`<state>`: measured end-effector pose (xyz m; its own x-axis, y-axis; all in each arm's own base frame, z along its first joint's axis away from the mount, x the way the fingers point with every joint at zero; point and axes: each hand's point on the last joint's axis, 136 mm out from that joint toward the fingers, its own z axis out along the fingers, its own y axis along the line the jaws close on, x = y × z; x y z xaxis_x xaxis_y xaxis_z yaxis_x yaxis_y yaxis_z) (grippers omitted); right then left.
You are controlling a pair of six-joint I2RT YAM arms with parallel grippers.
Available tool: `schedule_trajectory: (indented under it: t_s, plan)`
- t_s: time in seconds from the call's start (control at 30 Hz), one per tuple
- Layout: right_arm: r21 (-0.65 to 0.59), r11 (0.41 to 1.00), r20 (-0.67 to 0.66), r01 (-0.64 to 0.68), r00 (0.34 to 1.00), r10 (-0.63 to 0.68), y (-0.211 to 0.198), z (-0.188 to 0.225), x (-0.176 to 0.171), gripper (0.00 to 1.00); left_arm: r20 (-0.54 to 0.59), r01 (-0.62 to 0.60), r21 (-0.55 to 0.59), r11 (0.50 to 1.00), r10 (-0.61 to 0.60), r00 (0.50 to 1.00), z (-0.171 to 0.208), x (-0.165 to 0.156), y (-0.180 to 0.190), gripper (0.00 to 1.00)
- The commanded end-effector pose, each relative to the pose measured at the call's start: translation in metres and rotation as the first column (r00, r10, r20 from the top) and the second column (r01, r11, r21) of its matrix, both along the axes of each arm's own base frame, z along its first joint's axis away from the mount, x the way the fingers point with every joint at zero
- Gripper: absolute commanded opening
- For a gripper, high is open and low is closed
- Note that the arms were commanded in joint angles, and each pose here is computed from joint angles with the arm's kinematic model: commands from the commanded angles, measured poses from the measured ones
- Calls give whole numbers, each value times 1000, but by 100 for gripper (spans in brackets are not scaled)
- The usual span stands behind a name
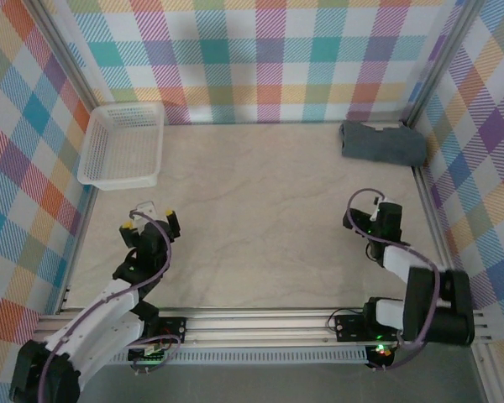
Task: Fold the inside-out t-shirt
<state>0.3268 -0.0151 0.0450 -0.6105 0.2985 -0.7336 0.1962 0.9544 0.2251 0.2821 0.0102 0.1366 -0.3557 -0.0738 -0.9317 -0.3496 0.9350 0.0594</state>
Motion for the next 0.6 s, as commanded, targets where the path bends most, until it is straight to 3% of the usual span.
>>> schedule_trajectory:
  t_s: [0.0, 0.1, 0.17, 0.3, 0.4, 0.47, 0.5, 0.57]
  plan:
    - [-178, 978, 365, -112, 915, 172, 19, 74, 57, 100, 136, 211, -47, 976, -203, 970, 11, 33, -21, 100]
    - [-205, 964, 436, -169, 866, 245, 32, 57, 59, 100, 72, 262, -124, 957, -255, 964, -15, 54, -21, 100]
    - [-180, 970, 329, -165, 919, 217, 28, 49, 65, 100, 59, 291, -132, 948, -285, 957, -20, 66, -25, 100]
    - [-190, 973, 332, -135, 923, 193, 24, 49, 69, 100, 70, 289, -88, 953, -283, 956, -23, 90, -22, 100]
    - [-188, 971, 319, -145, 926, 200, 26, 48, 69, 100, 69, 297, -77, 952, -292, 954, -49, 111, -22, 100]
    - [-189, 971, 319, -145, 926, 200, 26, 48, 69, 100, -50, 288, -122, 950, -296, 954, -59, 116, -23, 100]
    - [-188, 971, 313, -146, 928, 200, 26, 47, 69, 100, -1, 294, -115, 949, -296, 955, -56, 118, -22, 100]
    - [-189, 971, 316, -147, 927, 202, 26, 48, 69, 100, -13, 284, -115, 952, -288, 958, -57, 117, -20, 100]
